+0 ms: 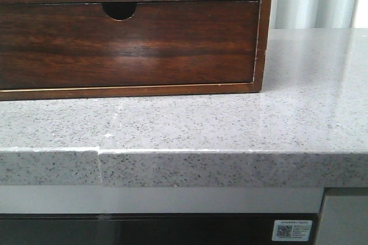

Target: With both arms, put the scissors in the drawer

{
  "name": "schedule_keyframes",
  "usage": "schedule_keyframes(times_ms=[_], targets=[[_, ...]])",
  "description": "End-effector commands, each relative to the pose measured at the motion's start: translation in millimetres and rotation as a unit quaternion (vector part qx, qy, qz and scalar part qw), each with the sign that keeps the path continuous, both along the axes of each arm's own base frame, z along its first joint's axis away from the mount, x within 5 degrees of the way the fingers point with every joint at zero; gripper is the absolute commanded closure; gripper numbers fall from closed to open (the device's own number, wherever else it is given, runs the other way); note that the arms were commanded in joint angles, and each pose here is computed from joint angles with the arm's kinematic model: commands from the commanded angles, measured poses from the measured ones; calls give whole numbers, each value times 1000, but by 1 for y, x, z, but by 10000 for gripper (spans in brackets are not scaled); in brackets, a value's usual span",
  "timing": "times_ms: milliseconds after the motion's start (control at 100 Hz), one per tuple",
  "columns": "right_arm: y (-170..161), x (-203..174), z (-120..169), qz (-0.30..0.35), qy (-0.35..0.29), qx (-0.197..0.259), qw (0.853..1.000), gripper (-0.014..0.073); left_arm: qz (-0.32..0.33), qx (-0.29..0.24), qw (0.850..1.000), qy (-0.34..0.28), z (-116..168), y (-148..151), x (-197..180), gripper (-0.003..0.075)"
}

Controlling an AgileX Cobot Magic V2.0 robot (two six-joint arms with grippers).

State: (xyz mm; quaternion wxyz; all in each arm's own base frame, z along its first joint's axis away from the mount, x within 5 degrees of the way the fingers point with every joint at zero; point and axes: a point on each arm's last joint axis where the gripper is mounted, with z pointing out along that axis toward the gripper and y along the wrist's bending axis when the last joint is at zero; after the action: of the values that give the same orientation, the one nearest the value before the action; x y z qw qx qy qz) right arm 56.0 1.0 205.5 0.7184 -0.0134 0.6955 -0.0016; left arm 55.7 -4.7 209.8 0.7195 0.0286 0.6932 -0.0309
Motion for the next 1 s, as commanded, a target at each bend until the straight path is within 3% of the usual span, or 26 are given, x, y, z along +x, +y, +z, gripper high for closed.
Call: schedule_keyframes(times_ms=[0,760,990], targets=[[-1,-2,3,-6,-45,-6,999,664,-1,-9,999,-34,-4,0,-1,741],[-1,-2,6,-6,-62,-6,998,664,-1,-10,999,-46,-2,0,-2,741],[-1,-8,37,-4,-91,16,996,664,-7,-54,995,-88,36,1,-10,741]])
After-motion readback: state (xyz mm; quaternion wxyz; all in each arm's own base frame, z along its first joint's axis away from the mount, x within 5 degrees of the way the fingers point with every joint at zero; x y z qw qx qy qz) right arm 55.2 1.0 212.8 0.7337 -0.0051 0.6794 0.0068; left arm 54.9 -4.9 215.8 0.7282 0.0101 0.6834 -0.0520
